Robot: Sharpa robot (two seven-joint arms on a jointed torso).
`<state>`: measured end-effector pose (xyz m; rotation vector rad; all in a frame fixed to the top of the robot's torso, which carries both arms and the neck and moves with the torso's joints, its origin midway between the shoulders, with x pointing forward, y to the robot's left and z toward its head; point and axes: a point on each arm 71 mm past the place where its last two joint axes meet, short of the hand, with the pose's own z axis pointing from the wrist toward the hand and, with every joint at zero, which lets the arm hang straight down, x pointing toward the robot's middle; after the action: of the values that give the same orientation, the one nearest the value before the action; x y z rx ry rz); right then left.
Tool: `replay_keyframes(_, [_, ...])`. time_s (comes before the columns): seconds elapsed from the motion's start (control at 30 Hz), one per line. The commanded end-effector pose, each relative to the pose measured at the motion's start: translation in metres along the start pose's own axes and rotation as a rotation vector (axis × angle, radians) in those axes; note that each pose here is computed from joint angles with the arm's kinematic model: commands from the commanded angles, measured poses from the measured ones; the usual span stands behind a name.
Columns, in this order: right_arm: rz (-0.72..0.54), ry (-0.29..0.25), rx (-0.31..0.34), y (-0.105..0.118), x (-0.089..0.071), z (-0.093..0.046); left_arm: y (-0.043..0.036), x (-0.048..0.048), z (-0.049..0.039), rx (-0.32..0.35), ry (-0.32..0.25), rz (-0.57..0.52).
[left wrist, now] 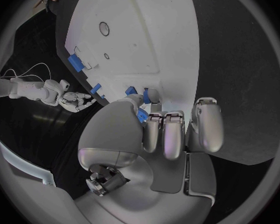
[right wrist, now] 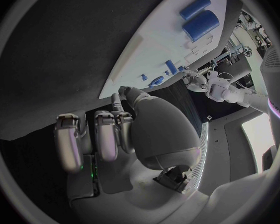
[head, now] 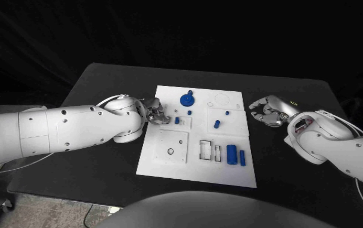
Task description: Assemble the parts on the task board
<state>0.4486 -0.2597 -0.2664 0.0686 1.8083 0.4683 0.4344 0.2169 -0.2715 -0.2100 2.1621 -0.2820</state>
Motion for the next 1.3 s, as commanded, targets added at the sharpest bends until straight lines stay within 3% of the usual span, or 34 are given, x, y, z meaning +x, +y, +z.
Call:
replay_keyframes(0.03, [-0.006,0.002,-0.004,0.0004,0.0008,0.0,0.0001,0.0028,0.0004,-0.002,0.024,0.018])
replay_keyframes(0.43, [-0.006,0.002,-0.002,-0.0004,0.0012,-0.0001,0.0028,0.0038,0.003,0.007,0.056,-0.004])
replay_keyframes(0.87, [-0.005,0.0,-0.002,-0.0008,0.0015,0.0,0.0076,0.0016,0.006,0.004,0.053,-0.055])
replay_keyframes(1.3, [-0.004,-0.002,-0.003,-0.0004,0.0018,0.0003,0.005,0.0005,0.008,0.034,0.047,-0.11])
